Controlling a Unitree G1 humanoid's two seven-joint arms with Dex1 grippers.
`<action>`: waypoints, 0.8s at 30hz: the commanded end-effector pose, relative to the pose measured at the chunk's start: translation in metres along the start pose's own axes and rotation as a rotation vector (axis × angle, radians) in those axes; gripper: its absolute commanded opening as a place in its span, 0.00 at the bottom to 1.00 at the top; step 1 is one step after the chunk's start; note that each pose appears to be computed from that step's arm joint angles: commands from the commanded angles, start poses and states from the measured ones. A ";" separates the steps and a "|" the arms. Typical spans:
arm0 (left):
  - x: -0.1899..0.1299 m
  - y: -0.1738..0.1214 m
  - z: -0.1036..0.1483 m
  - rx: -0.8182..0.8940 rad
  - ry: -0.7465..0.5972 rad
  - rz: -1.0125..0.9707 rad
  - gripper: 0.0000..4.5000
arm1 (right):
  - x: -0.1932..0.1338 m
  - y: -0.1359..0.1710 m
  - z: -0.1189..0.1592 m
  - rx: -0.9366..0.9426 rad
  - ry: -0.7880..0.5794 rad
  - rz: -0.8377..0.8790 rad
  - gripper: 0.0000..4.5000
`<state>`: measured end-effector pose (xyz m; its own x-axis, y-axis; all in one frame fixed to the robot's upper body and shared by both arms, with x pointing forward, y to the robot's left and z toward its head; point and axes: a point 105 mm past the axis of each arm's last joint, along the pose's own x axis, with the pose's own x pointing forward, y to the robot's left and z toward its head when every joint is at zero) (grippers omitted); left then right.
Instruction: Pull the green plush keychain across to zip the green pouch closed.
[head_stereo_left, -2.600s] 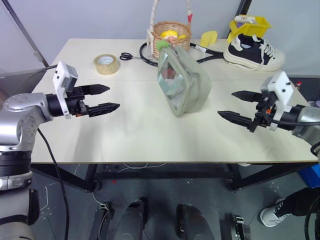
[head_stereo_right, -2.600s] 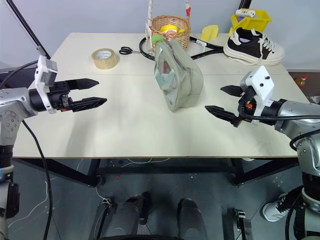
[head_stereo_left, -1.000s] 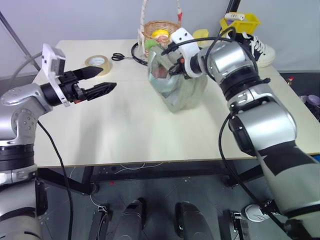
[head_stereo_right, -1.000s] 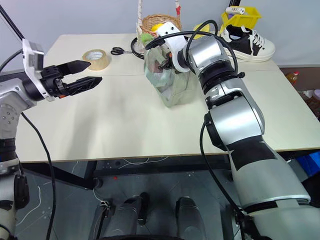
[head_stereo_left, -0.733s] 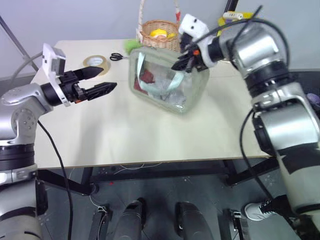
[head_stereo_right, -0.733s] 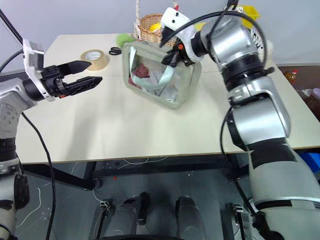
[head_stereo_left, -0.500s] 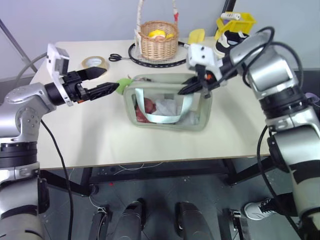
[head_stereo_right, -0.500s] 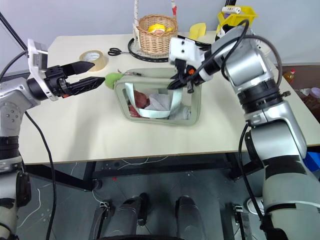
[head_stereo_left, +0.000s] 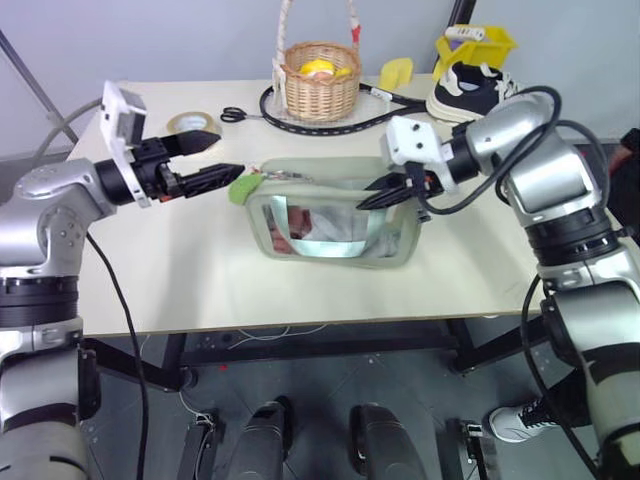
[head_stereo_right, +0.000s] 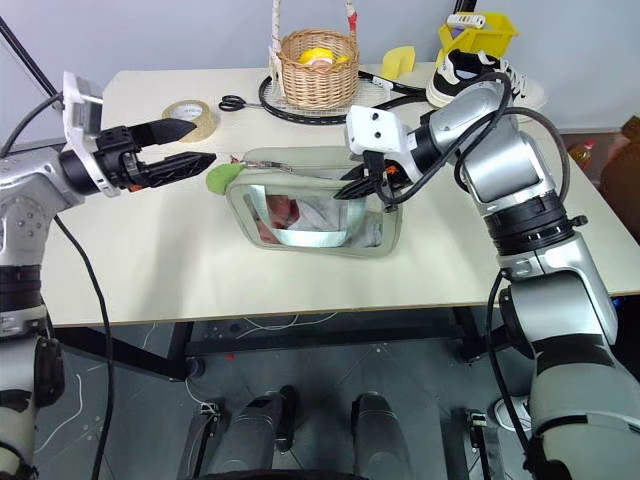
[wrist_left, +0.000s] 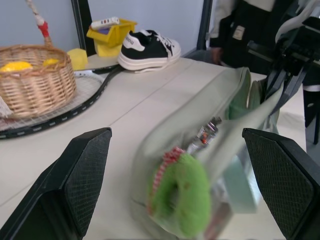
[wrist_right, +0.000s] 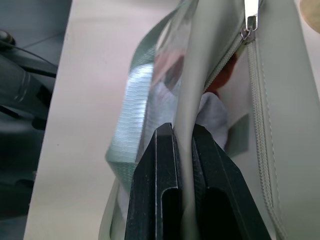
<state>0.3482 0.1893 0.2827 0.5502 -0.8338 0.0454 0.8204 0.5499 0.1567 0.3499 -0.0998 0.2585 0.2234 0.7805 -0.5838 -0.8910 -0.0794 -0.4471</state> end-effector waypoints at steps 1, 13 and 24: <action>-0.003 0.000 0.012 0.046 -0.020 0.003 1.00 | -0.015 0.000 0.010 -0.046 -0.052 -0.013 0.01; 0.002 -0.004 0.009 0.037 -0.016 -0.020 1.00 | -0.015 -0.010 -0.016 0.023 0.035 -0.102 0.24; 0.003 -0.003 0.009 0.036 -0.013 -0.026 1.00 | -0.069 0.010 -0.003 0.005 0.062 -0.212 0.93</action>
<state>0.3482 0.1856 0.2797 0.5316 -0.8462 0.0380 0.8344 0.5308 0.1485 0.3331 -0.1564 0.2862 0.4240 0.7309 -0.5348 -0.8358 0.0884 -0.5418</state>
